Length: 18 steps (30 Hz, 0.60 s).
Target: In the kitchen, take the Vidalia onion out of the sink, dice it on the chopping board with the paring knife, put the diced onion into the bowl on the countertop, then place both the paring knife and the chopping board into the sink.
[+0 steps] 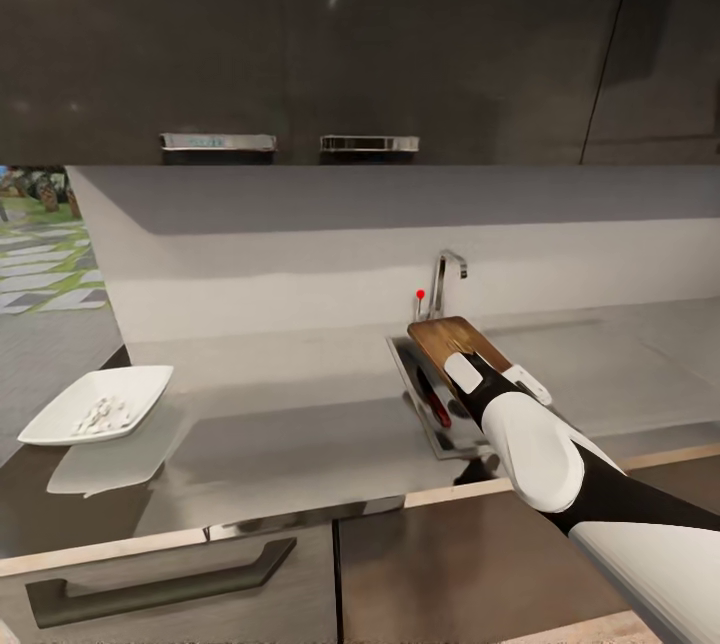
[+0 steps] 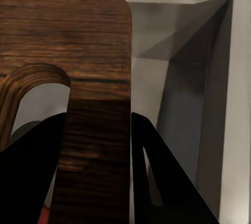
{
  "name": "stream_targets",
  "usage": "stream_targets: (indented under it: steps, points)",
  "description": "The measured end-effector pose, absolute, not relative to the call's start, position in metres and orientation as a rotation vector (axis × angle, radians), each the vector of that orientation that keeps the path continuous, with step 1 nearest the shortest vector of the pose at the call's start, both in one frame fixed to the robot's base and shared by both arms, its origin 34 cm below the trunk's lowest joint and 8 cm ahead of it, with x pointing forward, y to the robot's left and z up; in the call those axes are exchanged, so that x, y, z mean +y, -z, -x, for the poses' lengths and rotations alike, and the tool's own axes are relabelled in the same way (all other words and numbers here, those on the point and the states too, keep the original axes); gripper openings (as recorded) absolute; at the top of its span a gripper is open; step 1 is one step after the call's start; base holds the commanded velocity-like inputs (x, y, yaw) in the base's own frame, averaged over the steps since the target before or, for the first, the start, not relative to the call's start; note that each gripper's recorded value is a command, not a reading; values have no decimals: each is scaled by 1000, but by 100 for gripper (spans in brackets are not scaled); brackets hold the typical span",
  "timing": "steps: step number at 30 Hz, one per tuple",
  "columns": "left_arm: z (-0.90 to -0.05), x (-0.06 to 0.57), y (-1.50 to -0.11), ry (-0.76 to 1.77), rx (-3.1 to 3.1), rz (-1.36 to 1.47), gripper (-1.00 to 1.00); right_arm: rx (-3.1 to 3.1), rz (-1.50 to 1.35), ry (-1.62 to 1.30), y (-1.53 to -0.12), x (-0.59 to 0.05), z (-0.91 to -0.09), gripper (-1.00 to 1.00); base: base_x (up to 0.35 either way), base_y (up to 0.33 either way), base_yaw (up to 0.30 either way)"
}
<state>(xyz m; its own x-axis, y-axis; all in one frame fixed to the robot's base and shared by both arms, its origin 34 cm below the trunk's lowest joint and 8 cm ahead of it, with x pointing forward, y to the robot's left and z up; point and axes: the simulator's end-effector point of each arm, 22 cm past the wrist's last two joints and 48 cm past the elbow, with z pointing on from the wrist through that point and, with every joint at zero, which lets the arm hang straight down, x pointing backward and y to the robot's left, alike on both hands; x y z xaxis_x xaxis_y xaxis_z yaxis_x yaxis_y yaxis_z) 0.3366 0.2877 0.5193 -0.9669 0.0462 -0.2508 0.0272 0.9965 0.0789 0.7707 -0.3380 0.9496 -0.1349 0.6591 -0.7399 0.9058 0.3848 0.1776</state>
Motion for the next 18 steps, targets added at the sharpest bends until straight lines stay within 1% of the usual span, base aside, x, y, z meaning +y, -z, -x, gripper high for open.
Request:
stream_targets:
  steps: [6,13,18]
  points:
    - [-333,288,-517,-109,2892,-55,100,1880,-1354,414,-944,-339,-771,-100,14,0,0]
    - [-329,286,-515,-105,2903,-56,100,1889,-1354,423,-937,-339,-771,-100,148,0,0]
    - [-326,284,-514,-101,2913,-57,100,1897,-1354,429,-931,-339,-772,-100,40,0,0]
